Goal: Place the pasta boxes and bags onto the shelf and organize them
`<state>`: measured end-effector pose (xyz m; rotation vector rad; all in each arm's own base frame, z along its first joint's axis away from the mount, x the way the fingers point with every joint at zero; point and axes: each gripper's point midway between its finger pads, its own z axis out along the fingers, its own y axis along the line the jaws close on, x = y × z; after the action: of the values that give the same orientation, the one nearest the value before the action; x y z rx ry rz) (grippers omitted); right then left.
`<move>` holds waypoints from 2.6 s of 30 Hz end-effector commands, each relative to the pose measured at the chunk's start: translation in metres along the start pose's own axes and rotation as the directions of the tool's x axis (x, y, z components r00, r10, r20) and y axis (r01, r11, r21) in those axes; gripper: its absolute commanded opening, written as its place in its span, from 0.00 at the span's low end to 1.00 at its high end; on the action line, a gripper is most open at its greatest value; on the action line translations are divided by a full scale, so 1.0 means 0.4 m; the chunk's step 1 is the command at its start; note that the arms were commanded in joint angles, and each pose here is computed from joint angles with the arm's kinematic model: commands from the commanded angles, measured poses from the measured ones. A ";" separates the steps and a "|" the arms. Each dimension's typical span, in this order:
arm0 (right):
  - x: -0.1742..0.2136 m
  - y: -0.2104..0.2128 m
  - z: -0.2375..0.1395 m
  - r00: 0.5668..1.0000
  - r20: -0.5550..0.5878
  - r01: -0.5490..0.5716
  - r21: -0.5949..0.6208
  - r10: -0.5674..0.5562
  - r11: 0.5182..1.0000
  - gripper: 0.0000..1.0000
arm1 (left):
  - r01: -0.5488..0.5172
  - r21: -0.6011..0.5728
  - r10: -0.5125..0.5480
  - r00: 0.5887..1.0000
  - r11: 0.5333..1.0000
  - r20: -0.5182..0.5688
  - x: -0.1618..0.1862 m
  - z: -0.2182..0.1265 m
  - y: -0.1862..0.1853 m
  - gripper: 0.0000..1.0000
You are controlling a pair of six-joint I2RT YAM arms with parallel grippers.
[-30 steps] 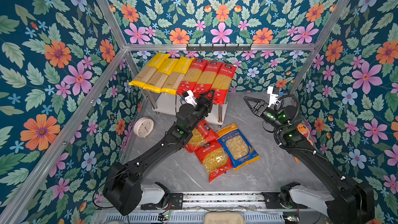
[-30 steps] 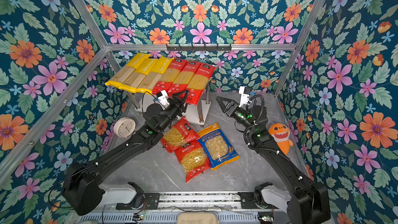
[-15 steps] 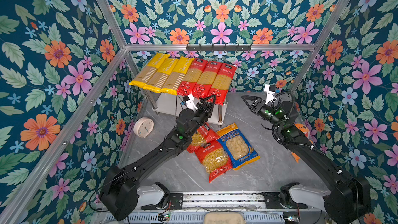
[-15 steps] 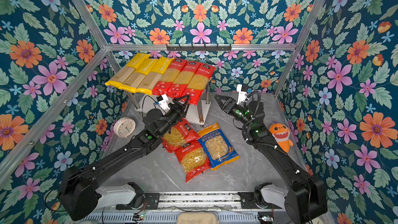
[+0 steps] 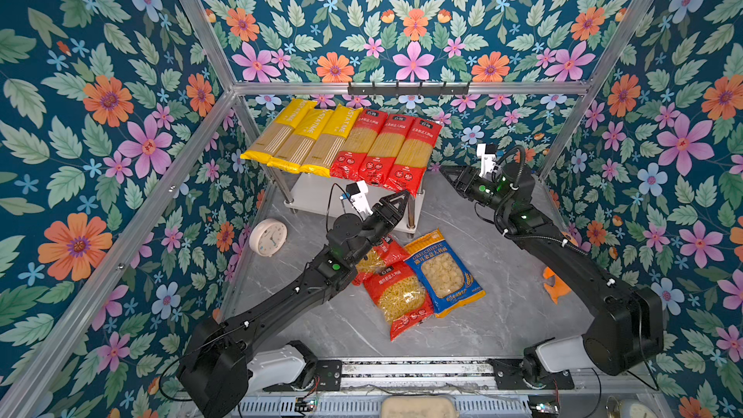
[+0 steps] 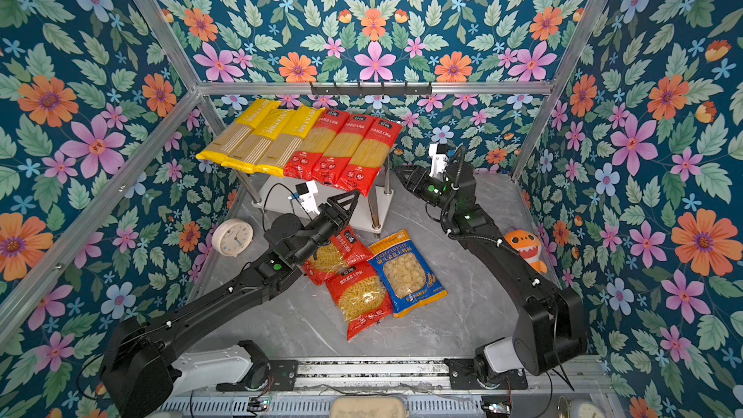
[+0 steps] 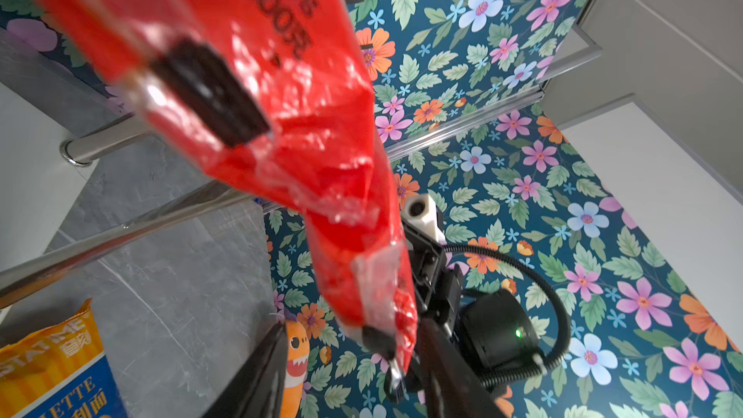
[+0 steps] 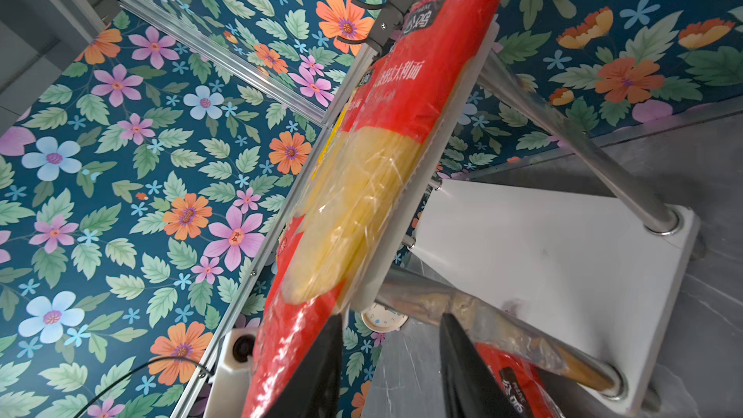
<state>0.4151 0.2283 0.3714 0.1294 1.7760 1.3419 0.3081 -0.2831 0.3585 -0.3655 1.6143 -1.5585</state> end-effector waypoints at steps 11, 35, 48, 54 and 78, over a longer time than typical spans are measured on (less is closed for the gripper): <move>-0.057 0.000 0.097 1.000 -0.005 0.029 -0.003 -0.029 1.000 0.38 | -0.068 0.038 0.069 0.997 0.997 -0.027 0.035 -0.037 0.001 0.51; -0.072 0.003 0.183 0.999 -0.034 0.001 -0.035 -0.002 0.999 0.17 | -0.072 0.042 0.074 0.996 0.997 -0.043 0.057 -0.033 0.012 0.50; -0.062 0.001 0.173 0.999 -0.049 -0.005 -0.018 0.004 1.000 0.33 | -0.075 0.043 0.077 0.996 0.996 -0.045 0.061 -0.033 0.014 0.50; -0.064 0.015 0.149 0.999 -0.041 0.012 -0.009 -0.013 1.000 0.43 | -0.096 0.040 0.098 0.994 0.995 -0.052 0.070 -0.032 0.022 0.50; 0.080 -0.057 -0.044 0.998 -0.058 -0.016 0.099 0.022 0.995 0.51 | -0.282 -0.203 0.264 0.958 0.938 -0.112 0.117 -0.120 0.203 0.55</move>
<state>0.3982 0.2284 0.3460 0.1461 1.8897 1.3005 0.2717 -0.2738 0.2734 -0.1942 1.7867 -1.2814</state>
